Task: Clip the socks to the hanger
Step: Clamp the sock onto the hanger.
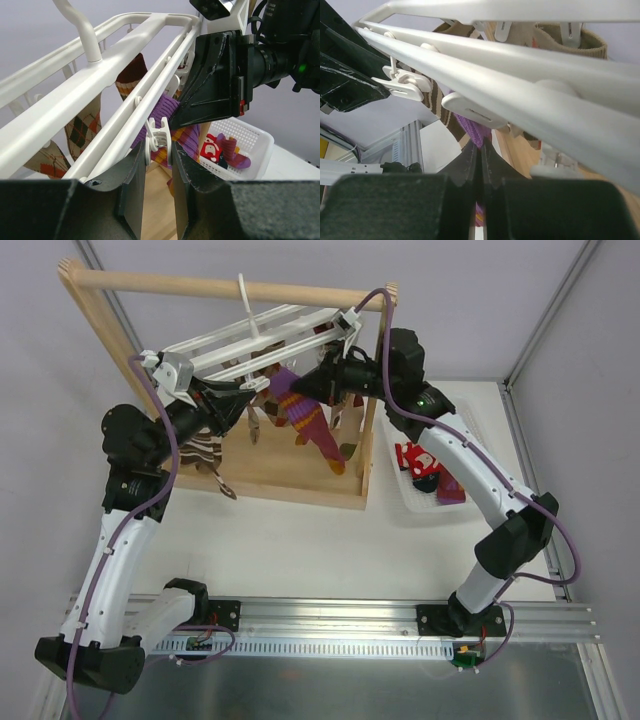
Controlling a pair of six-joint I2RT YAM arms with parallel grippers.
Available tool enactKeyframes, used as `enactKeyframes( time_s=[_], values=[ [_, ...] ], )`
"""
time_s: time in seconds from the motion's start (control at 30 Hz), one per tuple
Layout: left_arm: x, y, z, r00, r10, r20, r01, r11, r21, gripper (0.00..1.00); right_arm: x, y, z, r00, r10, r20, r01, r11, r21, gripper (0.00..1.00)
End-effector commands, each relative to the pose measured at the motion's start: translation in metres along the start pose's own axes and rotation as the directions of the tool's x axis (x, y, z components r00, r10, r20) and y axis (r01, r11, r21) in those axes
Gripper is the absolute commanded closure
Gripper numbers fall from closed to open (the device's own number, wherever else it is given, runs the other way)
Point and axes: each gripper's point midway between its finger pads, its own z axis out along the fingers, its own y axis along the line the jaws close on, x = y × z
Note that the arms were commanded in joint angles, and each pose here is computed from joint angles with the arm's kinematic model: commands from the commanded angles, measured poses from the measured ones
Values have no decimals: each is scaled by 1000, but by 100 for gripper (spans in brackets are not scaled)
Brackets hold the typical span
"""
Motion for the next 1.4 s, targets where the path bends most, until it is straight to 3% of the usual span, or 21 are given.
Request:
enactKeyframes(
  time_s=[0.0,0.23,0.47,0.83,1.07,1.37],
  values=[
    [2,-23,-2,997,-60,-42,64,994,92,88,-68,48,-22,969,-155,194,166,985,-42,99],
    [-14,-27,1,992,-123,-22,124,988,91,88,-73,68,-25,955,-169,245,187,981,-52,99],
    [-20,-31,-3,994,-108,-9,108,989,102,87,-82,97,-33,952,-167,258,213,964,-162,99],
    [-29,-37,-7,984,-181,5,179,979,92,86,-64,83,-34,965,-156,212,180,979,-101,99],
    [-21,-20,-1,920,-392,11,393,920,-19,86,-59,82,-20,969,-146,201,168,981,-97,99],
    [-17,-15,1,860,-510,6,509,858,-76,86,-39,63,-25,973,-188,135,185,982,33,99]
  ],
)
